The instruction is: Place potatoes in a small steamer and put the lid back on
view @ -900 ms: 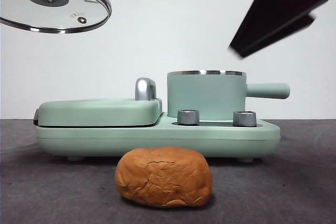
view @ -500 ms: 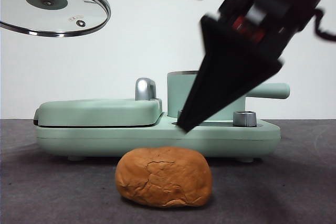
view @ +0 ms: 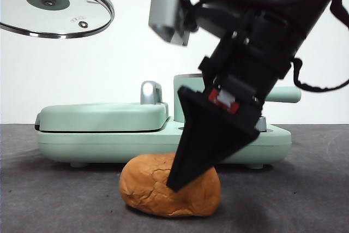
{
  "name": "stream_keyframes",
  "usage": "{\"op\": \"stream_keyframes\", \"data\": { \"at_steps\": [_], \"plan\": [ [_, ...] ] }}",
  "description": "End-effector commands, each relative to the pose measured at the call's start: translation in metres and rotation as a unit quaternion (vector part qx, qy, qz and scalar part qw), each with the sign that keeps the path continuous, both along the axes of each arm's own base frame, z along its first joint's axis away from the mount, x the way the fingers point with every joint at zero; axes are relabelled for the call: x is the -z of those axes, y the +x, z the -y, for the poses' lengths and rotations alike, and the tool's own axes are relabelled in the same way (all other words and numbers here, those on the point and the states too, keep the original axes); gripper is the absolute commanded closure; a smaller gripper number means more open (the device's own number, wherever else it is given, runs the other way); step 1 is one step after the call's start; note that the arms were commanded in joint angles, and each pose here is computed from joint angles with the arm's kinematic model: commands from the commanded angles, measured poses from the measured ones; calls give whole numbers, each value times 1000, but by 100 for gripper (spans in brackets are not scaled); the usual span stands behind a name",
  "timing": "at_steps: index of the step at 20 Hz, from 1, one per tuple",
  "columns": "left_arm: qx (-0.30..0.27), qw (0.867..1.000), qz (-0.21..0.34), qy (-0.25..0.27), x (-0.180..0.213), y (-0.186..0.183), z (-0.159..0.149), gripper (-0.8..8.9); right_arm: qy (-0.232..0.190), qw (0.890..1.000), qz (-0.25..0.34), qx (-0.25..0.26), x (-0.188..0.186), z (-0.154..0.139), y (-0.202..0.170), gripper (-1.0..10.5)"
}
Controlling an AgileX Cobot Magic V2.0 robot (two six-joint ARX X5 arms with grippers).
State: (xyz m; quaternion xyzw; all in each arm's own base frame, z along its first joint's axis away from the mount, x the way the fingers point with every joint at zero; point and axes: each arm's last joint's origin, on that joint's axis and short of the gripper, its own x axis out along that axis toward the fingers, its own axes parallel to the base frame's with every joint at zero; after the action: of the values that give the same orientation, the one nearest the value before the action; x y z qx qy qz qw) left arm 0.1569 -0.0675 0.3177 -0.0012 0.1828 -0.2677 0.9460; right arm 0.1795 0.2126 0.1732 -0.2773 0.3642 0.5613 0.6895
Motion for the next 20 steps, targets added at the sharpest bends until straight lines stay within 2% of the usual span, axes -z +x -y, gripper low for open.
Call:
{"op": "stream_keyframes", "data": {
  "at_steps": [1,4,10,14,17,20],
  "plan": [
    [0,1000,22,-8,-7,1,0,801,-6,1000,-2,-8,3,-6,1,623],
    [-1,1000,22,-8,-7,1,0,801,-19,1000,-12,9,5,-5,-1,729],
    [0,1000,22,-8,-7,1,0,801,-41,997,-51,46,-16,5,-8,734],
    [4,1000,29,3,-7,1,0,801,-68,990,-65,106,-58,11,-8,735],
    [4,1000,29,3,-7,1,0,801,-93,981,-76,154,-96,18,0,735],
    [4,1000,29,3,-7,1,0,800,-67,972,-82,211,-134,26,11,735]
  ]
}}
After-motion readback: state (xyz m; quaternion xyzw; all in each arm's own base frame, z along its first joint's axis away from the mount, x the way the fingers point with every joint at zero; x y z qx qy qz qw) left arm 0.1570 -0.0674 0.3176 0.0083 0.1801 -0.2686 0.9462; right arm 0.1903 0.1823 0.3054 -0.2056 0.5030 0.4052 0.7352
